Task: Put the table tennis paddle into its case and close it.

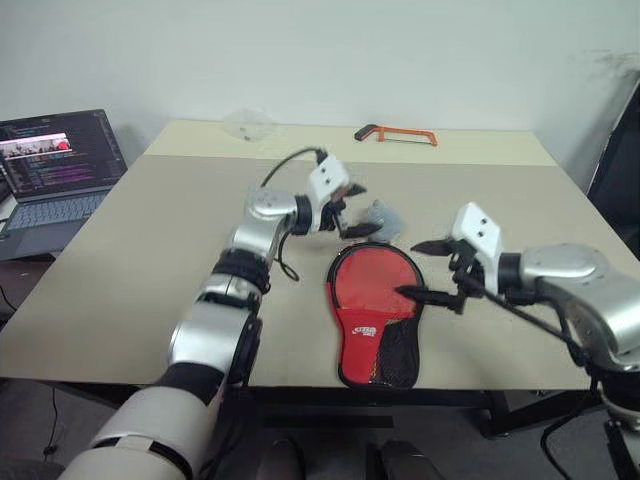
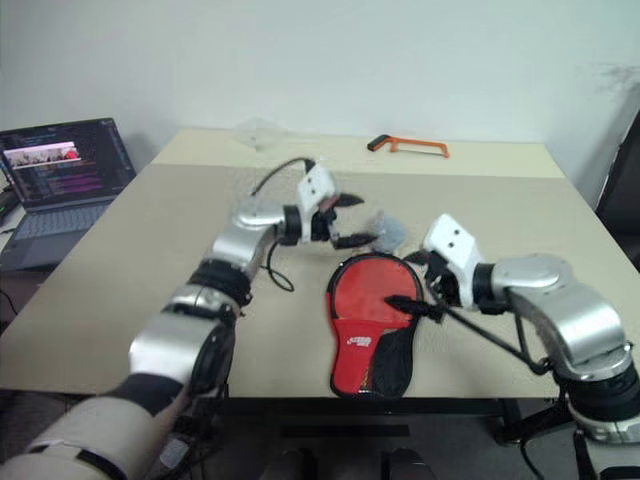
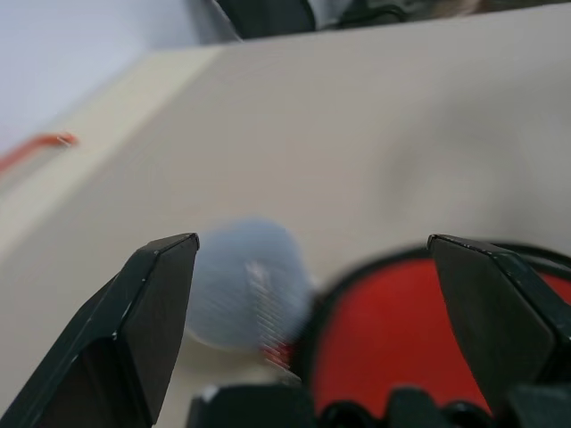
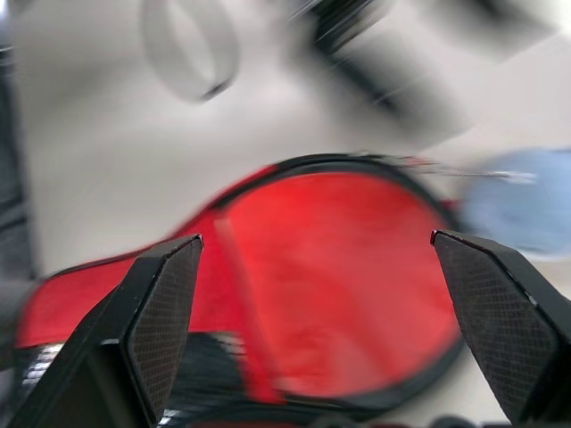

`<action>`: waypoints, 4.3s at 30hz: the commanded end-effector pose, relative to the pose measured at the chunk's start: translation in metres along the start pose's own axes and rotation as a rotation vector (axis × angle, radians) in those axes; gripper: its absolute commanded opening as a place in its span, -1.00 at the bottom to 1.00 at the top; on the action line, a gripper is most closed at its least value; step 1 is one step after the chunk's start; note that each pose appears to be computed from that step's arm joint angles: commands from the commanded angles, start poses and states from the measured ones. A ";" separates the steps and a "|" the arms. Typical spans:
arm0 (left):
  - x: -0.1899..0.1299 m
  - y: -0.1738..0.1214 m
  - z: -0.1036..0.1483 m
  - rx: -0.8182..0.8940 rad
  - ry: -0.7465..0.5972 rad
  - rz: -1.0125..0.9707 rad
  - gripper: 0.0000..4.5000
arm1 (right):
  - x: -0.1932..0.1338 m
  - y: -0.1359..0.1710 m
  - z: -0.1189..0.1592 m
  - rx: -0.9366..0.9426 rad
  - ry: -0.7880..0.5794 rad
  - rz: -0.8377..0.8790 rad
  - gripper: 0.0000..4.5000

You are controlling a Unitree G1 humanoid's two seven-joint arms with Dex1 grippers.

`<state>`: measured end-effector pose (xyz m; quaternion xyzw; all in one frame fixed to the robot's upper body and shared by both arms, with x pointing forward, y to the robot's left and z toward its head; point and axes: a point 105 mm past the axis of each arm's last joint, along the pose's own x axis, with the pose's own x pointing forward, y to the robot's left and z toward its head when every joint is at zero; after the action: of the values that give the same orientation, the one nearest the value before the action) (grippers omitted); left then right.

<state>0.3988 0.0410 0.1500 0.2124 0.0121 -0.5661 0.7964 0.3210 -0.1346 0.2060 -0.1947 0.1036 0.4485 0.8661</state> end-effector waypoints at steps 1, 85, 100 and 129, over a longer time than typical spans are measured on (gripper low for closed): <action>0.015 -0.035 -0.006 0.019 0.018 -0.042 0.99 | -0.010 -0.034 0.009 -0.045 -0.037 -0.155 1.00; 0.036 -0.054 -0.042 -0.281 0.153 0.322 1.00 | 0.064 -0.125 -0.098 -0.022 0.339 -0.588 -0.84; 0.039 -0.054 -0.044 -0.259 0.165 0.291 1.00 | -0.021 -0.066 -0.105 -0.208 0.540 -0.225 -0.85; 0.041 -0.053 -0.051 -0.233 0.219 0.282 1.00 | -0.046 0.106 -0.104 -0.362 0.502 0.589 -0.87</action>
<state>0.3772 0.0010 0.0949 0.1598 0.0992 -0.4275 0.8842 0.2347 -0.1726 0.1114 -0.4465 0.2715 0.5553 0.6469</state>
